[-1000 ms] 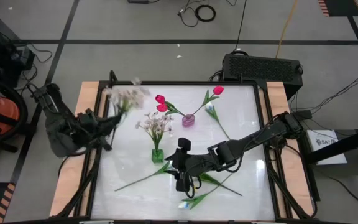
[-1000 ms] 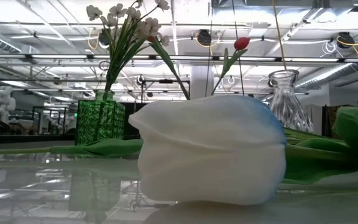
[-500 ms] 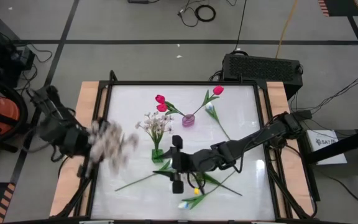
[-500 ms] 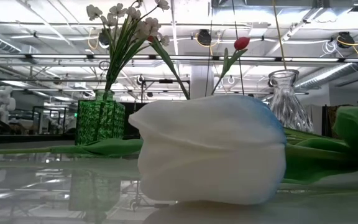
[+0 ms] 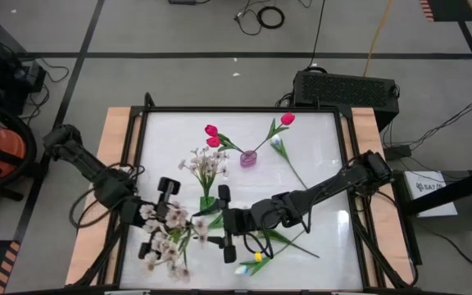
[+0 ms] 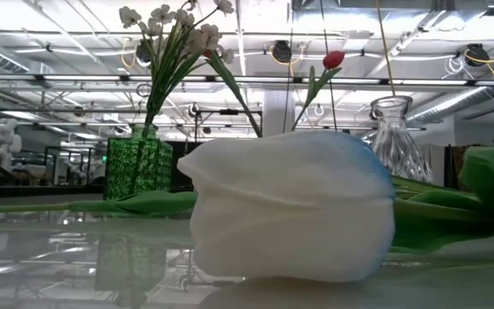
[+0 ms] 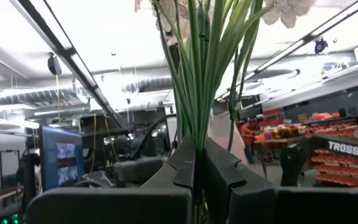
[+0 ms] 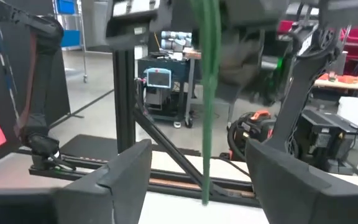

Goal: Sort flowers into vase by color
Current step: Put the left white flowers into the green vase

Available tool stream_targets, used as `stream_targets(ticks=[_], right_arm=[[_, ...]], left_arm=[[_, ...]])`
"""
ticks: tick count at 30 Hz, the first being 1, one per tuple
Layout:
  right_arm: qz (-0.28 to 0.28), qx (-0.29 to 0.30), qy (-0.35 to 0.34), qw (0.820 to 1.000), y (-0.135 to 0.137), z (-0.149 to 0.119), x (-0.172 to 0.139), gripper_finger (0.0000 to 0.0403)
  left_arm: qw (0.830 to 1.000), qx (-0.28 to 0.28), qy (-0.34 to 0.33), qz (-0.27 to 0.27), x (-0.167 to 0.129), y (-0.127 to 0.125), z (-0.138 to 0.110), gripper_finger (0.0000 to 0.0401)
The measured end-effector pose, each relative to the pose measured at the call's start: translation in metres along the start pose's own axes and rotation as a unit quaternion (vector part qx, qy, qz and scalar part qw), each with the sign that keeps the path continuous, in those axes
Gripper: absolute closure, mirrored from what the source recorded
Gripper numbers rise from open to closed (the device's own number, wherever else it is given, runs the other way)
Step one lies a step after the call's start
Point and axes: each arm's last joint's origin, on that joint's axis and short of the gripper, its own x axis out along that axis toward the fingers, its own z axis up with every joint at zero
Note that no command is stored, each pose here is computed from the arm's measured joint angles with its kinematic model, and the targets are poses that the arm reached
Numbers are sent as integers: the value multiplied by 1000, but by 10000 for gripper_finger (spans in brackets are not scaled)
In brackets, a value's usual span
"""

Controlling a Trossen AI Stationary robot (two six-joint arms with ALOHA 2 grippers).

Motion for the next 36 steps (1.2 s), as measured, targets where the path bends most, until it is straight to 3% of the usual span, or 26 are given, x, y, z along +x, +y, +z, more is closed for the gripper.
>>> stream_targets(ticks=[4, 8, 18, 23, 30, 36], right_arm=[[2, -9, 1, 1000, 0, 0, 0, 152], [1, -3, -2, 1000, 0, 0, 0, 186], [1, -2, 18, 1000, -2, -4, 0, 389], [-3, 13, 58, 998, -4, -5, -4, 392], [-10, 41, 99, 994, -8, 1, -16, 400], [-14, 57, 103, 993, -10, 2, -17, 400]], left_arm=[[1000, 6, 2, 4, 3, 2, -8, 386], [1000, 7, -7, -15, 5, 3, -10, 386], [1000, -4, 3, -27, 3, 0, -9, 380], [998, -32, 56, 0, -2, -3, -8, 347], [986, -17, 157, 46, -17, -10, -4, 251], [972, -31, 221, 75, -19, -15, -21, 192]])
